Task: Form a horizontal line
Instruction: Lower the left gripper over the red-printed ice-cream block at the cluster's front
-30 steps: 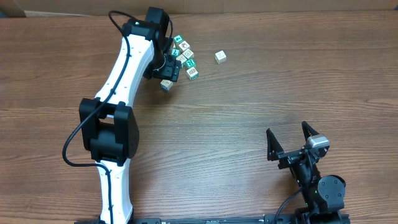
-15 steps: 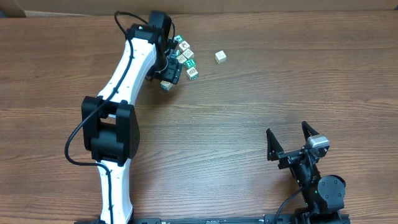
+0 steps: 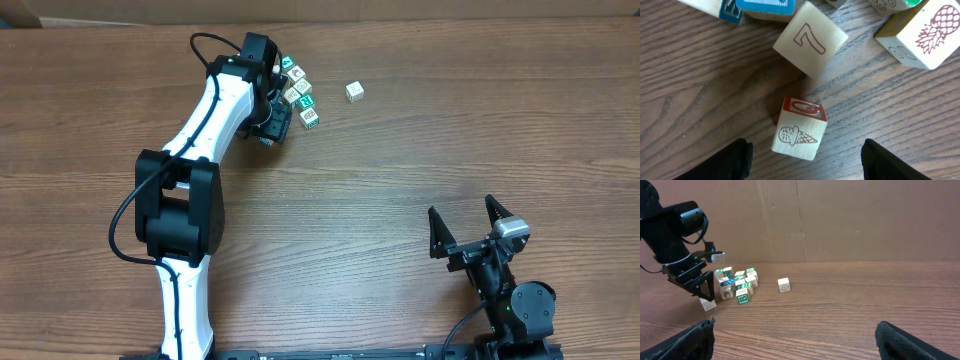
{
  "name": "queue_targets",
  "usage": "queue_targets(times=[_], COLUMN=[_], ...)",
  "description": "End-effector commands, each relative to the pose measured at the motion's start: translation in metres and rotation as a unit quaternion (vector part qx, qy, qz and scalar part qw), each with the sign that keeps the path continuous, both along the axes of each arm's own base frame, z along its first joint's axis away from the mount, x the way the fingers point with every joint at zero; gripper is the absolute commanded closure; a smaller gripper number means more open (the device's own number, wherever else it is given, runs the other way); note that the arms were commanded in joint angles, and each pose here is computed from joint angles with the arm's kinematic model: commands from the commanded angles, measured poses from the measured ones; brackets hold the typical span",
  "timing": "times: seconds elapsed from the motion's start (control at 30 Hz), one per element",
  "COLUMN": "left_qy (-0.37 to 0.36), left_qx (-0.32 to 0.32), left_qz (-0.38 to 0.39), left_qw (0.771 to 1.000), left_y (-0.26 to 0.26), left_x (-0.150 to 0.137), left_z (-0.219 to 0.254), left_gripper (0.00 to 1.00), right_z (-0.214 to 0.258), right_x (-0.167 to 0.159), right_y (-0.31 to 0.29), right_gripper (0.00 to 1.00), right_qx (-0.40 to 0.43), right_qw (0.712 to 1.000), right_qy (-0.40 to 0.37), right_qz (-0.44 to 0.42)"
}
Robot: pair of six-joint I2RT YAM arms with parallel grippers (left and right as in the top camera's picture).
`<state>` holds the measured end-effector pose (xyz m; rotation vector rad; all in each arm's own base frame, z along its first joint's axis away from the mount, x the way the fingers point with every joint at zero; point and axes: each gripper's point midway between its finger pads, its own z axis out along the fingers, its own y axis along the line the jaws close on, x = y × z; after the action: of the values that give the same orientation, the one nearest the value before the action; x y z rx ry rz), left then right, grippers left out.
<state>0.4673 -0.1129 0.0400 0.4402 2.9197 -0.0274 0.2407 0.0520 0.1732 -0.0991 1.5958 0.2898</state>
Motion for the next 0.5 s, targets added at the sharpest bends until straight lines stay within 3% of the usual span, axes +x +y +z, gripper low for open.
queue_targets(times=[0.0, 0.47], left_qy=[0.006, -0.023], left_qx=[0.009, 0.003], left_qz=[-0.012, -0.012], left_qw=[1.0, 1.0], left_y=[0.0, -0.003], left_x=[-0.004, 0.008], left_z=[-0.011, -0.018], left_gripper=[0.33, 0.4], right_z=[-0.002, -0.002], right_x=[0.0, 0.0], right_y=[-0.002, -0.002], right_gripper=[0.0, 0.0], right_qx=[-0.002, -0.002], right_qw=[1.0, 1.0], right_qy=[-0.003, -0.003], right_qz=[-0.005, -0.005])
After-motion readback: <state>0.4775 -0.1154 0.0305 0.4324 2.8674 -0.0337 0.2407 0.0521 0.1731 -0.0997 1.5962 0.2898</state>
